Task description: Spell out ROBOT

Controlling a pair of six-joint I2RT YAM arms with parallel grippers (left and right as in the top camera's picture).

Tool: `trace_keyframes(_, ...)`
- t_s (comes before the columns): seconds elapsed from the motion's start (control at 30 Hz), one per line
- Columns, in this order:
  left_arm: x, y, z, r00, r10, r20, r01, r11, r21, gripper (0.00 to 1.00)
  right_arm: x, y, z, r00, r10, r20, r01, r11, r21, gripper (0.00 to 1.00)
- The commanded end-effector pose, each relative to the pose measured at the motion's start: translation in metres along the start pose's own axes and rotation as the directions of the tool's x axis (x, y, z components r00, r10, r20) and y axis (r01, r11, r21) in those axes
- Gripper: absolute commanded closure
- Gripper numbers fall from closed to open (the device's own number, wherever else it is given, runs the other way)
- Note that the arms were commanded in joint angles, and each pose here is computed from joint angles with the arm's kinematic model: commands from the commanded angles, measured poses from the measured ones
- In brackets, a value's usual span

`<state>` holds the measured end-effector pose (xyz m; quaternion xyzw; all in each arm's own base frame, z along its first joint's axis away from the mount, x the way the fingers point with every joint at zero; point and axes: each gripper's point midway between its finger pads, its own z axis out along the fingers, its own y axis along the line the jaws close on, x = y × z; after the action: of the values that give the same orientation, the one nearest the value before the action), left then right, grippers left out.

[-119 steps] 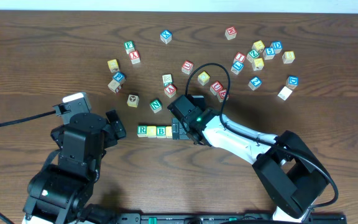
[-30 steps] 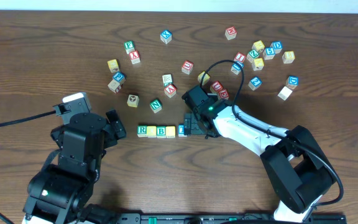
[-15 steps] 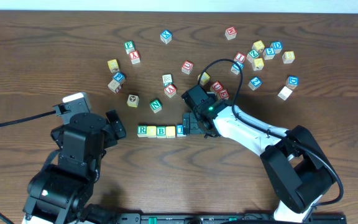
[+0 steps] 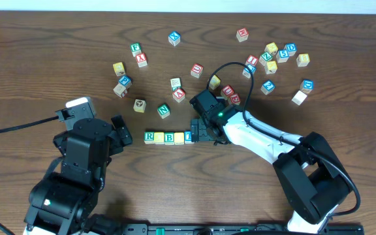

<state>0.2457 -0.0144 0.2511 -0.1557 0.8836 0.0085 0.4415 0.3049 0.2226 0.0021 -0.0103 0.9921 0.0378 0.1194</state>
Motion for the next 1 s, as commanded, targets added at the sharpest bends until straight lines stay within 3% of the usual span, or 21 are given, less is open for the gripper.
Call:
trace_keyframes(0.0,-0.0089,0.0016,-0.0048,1.0,0.001,0.025,-0.001,1.0,-0.006,0.01,0.009,0.0051,0.0056,0.999,-0.022,-0.028,0.022,1.0,-0.011,0.01)
trace_keyframes(0.97,-0.0089,0.0016,-0.0047,1.0,0.001,0.025,-0.001,1.0,-0.006,0.01,0.0091,0.0091,0.0054,0.999,0.012,-0.032,-0.013,0.999,-0.031,0.01)
